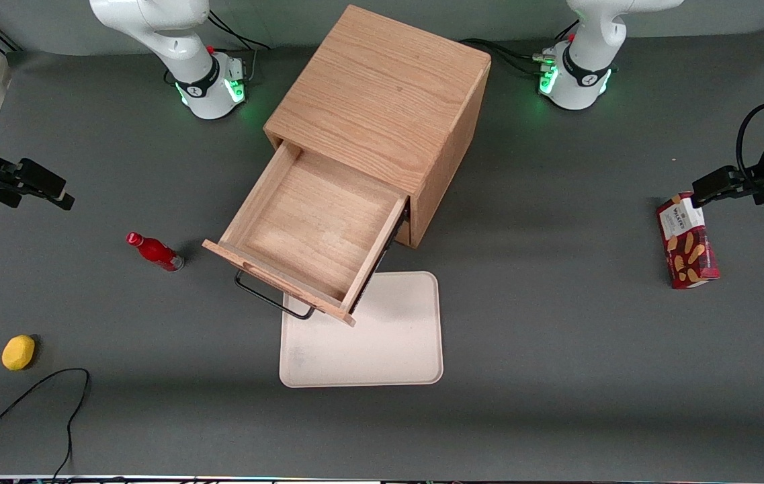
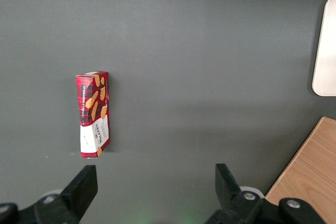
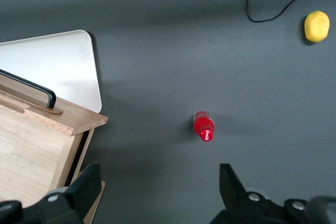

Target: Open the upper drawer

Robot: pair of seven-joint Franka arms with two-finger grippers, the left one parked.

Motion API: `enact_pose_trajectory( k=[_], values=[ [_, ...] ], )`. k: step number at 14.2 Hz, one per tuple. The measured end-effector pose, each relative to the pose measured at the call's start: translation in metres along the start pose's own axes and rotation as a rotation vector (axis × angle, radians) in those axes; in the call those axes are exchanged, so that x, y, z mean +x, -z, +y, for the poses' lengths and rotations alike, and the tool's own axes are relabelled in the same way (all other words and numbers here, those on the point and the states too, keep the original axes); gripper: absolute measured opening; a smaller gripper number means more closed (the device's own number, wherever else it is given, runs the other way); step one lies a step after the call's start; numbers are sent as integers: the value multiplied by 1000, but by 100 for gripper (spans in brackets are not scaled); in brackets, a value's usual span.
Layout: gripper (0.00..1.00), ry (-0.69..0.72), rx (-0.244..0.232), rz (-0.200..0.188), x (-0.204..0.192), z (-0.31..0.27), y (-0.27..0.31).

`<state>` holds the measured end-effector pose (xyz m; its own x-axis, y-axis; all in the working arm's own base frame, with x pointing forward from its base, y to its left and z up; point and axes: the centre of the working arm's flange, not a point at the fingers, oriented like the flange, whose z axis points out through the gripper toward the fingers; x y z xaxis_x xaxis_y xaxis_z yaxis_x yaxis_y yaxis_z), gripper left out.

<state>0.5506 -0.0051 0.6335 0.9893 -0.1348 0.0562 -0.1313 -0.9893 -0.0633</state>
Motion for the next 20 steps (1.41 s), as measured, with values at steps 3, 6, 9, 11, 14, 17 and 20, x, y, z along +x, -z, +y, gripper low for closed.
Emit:
enact_pose_trajectory(
  k=[3, 6, 9, 11, 14, 17, 20],
  values=[
    [100, -7, -1, 0, 0, 4, 0],
    [100, -19, -1, -2, 1, 10, -1],
    [100, -31, -1, 1, 5, 17, -2],
    [100, -45, -1, 5, 8, 25, -4],
    [100, -49, -1, 5, 9, 27, -5],
    [100, -37, -1, 5, 9, 27, -5],
    [100, -23, -1, 4, 10, 27, -5]
  ],
)
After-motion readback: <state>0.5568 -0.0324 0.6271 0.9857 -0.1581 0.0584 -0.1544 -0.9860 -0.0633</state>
